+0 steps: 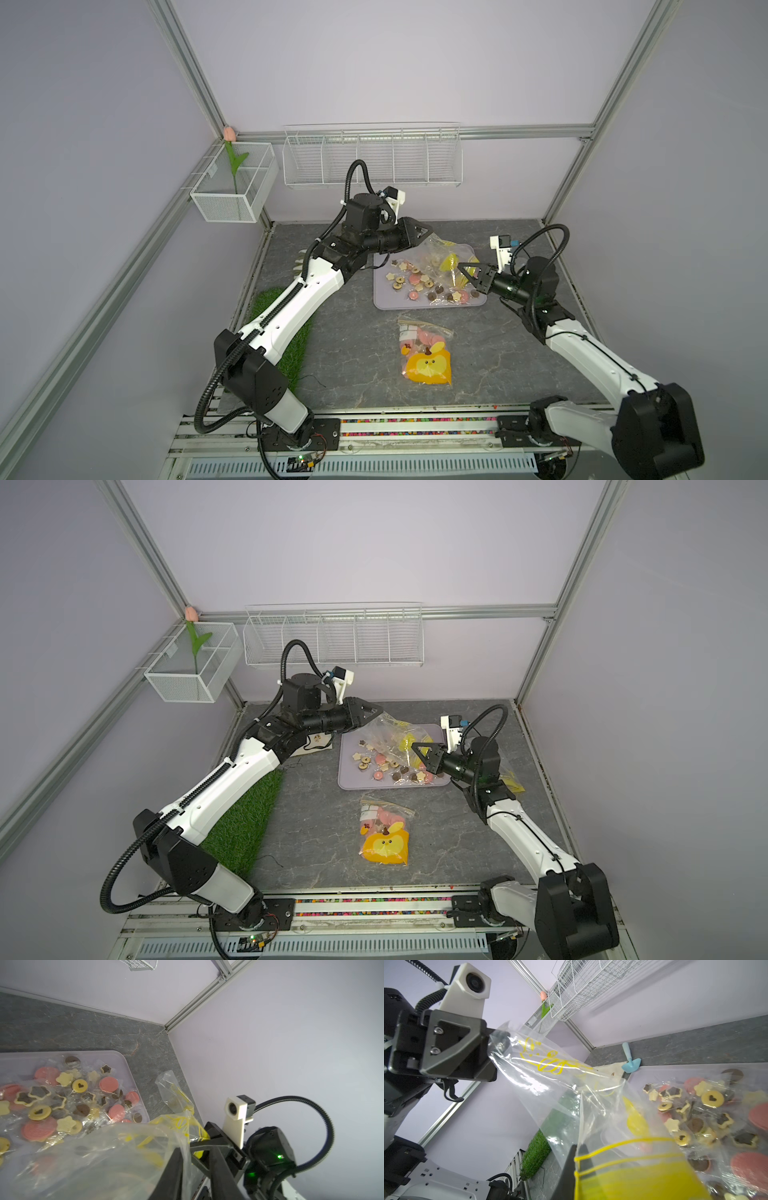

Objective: Pour cookies out of the ziploc bag
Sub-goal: Place the ziploc bag at the center of the board.

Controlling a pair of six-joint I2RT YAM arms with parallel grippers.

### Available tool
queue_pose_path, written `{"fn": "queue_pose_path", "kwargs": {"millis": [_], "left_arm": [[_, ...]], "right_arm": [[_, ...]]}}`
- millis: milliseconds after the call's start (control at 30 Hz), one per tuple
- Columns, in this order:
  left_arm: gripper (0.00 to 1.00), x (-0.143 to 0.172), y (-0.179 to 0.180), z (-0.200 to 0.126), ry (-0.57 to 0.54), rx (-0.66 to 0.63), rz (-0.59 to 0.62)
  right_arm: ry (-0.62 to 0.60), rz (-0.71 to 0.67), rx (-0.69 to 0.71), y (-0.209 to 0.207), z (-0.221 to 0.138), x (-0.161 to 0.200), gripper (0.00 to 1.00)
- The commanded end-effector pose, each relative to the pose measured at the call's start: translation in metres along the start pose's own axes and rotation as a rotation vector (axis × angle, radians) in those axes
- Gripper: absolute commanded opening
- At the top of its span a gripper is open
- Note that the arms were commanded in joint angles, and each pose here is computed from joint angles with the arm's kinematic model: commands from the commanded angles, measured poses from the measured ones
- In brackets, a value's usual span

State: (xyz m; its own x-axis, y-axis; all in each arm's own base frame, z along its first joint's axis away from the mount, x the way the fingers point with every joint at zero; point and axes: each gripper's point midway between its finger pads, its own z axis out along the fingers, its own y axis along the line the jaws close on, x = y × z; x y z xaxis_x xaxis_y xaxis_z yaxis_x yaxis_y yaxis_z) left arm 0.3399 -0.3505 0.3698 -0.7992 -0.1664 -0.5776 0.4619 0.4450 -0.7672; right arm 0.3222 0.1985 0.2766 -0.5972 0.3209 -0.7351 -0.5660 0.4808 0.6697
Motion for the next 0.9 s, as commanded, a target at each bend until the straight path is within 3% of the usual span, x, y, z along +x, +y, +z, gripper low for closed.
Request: {"fn": "queue_pose_path", "kwargs": {"millis": [0, 100, 433, 567, 733, 867], "left_arm": [[0.50, 0.007, 0.008, 0.002, 0.013, -0.015, 0.004], [0.62, 0.012, 0.020, 0.003, 0.025, -0.064, 0.013], [0.71, 0.028, 0.040, -0.005, 0.053, -0.141, 0.071], [0.82, 0.039, 0.046, -0.011, 0.048, -0.136, 0.074], [0.84, 0.048, 0.066, -0.021, 0.043, -0.160, 0.038], [0.84, 0.064, 0.083, -0.028, 0.067, -0.188, 0.015]], "right_arm": [[0.014, 0.001, 0.150, -0.016, -0.014, 0.001, 0.07], [0.040, 0.021, 0.226, -0.026, -0.025, 0.007, 0.07], [-0.027, 0.102, 0.592, -0.064, -0.103, 0.013, 0.07], [-0.058, 0.130, 0.716, -0.079, -0.128, 0.017, 0.08], [-0.064, 0.205, 0.833, -0.113, -0.150, 0.031, 0.07], [-0.098, 0.254, 0.863, -0.130, -0.163, 0.033, 0.12]]}}
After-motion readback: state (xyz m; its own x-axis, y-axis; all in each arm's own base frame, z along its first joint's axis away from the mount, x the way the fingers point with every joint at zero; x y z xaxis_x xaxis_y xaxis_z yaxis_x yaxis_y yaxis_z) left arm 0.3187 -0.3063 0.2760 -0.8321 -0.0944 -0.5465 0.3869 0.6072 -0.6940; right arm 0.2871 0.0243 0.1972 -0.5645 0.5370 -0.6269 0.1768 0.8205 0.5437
